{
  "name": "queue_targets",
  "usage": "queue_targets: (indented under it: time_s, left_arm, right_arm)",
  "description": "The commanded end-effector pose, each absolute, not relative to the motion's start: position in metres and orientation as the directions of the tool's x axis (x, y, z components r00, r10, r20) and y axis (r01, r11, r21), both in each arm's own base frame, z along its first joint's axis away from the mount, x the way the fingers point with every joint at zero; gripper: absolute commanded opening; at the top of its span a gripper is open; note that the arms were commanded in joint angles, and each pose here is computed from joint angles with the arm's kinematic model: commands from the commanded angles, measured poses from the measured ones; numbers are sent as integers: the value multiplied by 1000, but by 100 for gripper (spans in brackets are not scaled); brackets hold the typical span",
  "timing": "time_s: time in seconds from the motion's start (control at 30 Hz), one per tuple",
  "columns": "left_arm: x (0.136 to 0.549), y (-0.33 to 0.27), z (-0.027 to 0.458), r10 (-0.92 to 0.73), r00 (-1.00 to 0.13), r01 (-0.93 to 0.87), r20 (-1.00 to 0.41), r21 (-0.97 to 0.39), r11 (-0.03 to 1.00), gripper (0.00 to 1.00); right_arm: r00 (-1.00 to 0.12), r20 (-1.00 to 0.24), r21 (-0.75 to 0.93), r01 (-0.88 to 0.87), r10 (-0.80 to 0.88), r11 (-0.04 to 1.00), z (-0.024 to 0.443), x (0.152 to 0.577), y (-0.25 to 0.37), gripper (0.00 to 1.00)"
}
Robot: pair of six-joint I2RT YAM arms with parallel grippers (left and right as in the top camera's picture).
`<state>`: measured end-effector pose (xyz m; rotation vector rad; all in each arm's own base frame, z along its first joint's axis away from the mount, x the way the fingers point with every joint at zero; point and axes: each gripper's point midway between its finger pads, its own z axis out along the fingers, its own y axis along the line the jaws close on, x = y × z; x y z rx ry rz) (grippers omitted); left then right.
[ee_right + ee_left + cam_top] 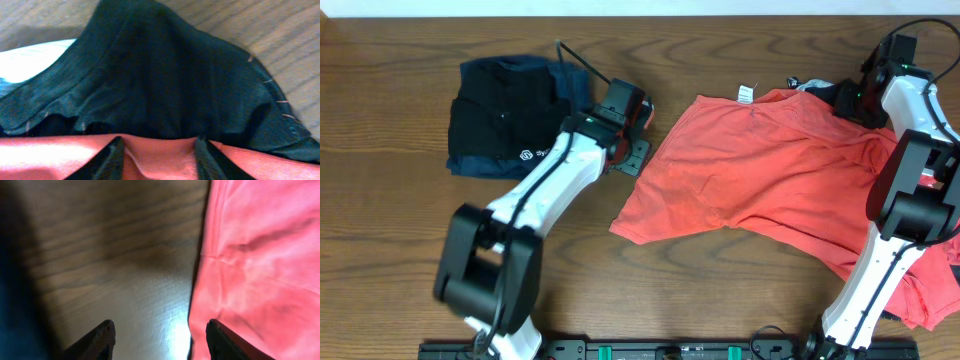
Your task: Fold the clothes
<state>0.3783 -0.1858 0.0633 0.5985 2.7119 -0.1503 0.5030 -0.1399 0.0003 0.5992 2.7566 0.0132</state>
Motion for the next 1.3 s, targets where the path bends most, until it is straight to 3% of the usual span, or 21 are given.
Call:
queue_targets:
  time_s: [0.0, 0.2, 0.5, 0.57, 0.63, 0.73, 0.77, 0.9, 1.17, 1.23, 1.27]
  left_arm:
    - [379, -192, 36, 394, -858, 432, -328, -48, 900, 62]
    - [385, -209, 9, 406, -851, 456, -332, -86, 886, 67]
    - [373, -236, -20, 454, -837, 506, -305, -119, 854, 65]
    - [366, -242, -24, 472, -832, 522, -292, -120, 845, 56]
    - [361, -245, -25, 486, -827, 532, -284, -116, 839, 41]
    - [358, -246, -26, 492, -825, 536, -276, -110, 837, 10]
    - [357, -243, -27, 493, -828, 533, -267, -102, 840, 6]
    - [353, -217, -26, 489, -848, 500, -204, -1, 866, 6]
    - [358, -144, 31, 425, -887, 368, -178, 281, 886, 6]
    - [362, -132, 49, 407, -890, 336, -207, 306, 891, 6]
    - [364, -130, 55, 395, -890, 322, -226, 301, 898, 6]
  right_arm:
    - [-893, -173, 150, 394, 416, 907, -49, 485, -115, 48]
    - [-895, -165, 161, 391, 416, 906, -49, 484, -112, 54]
    - [-896, -155, 164, 392, 416, 905, -49, 482, -111, 57]
    - [-896, -155, 163, 393, 417, 905, -49, 482, -111, 57]
    - [-896, -155, 163, 392, 416, 905, -49, 482, -111, 57]
    - [-896, -155, 164, 392, 416, 905, -49, 482, -111, 57]
    - [-896, -155, 164, 392, 416, 905, -49, 482, -111, 57]
    - [-895, -157, 164, 393, 417, 905, -49, 483, -111, 66]
    - [-884, -195, 171, 396, 425, 902, -47, 492, -114, 69]
    - [-882, -202, 172, 395, 425, 902, -47, 494, -115, 63]
    - [-882, -203, 172, 395, 424, 903, -47, 494, -115, 54]
